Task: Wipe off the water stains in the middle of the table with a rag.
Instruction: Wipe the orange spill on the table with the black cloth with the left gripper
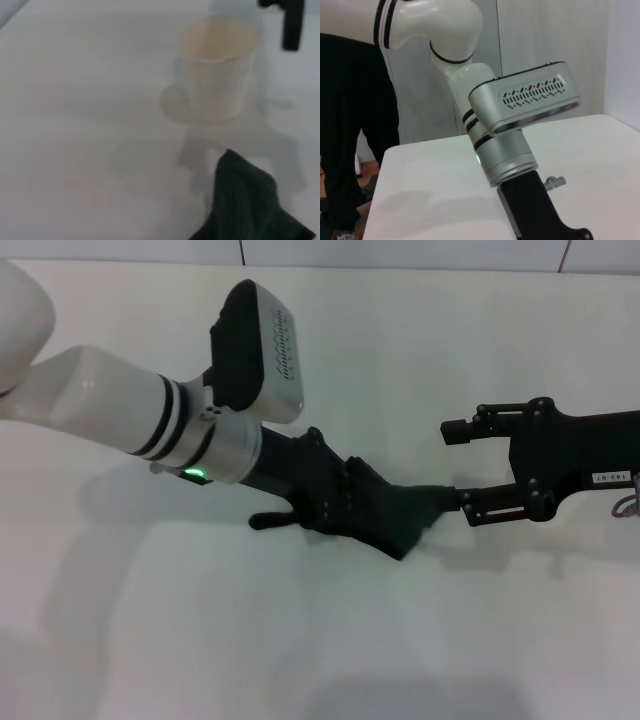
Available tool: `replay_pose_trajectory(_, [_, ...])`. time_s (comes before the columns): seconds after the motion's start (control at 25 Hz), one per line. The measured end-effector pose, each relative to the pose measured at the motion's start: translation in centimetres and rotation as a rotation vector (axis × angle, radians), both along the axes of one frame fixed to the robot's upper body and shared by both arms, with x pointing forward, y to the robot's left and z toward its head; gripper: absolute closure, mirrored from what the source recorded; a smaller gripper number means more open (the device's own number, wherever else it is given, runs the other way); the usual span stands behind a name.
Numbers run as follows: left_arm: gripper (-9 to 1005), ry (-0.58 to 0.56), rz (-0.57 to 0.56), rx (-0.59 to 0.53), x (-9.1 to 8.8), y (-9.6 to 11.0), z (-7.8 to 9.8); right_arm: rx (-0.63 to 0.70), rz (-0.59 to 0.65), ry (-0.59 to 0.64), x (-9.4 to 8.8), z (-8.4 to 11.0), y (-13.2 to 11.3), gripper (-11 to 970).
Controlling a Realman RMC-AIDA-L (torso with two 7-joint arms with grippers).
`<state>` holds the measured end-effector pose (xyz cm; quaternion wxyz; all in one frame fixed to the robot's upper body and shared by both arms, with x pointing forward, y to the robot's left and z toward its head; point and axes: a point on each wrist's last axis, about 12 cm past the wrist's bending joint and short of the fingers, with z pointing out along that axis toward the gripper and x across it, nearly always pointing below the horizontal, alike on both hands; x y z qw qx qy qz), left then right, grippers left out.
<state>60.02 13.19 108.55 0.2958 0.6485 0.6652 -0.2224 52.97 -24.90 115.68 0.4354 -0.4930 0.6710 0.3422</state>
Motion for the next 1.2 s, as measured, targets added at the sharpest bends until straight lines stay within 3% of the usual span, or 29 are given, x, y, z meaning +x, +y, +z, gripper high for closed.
replay_pose_trajectory(0.36, [900, -0.033, 0.187, 0.007, 1.9, 4.8, 0.8, 0.003, -0.004, 0.006, -0.2, -0.1, -0.2, 192])
replay_pose_trajectory(0.64, [900, -0.053, 0.242, 0.019, 2.4, 6.7, 1.3, 0.002, -0.001, 0.009, -0.3, -0.2, -0.2, 192])
replay_pose_trajectory(0.76, [900, -0.056, 0.233, 0.018, 2.4, 6.4, 1.3, 0.002, 0.0, 0.013, -0.3, -0.2, -0.2, 192])
replay_pose_trajectory(0.96, [899, -0.064, 0.154, 0.038, 1.8, 4.0, 0.8, 0.002, 0.006, 0.015, -0.3, -0.3, 0.0, 192])
replay_pose_trajectory(1.2, [899, -0.058, 0.082, 0.042, 1.2, 2.4, 0.6, 0.005, 0.016, 0.019, -0.4, -0.4, 0.3, 193])
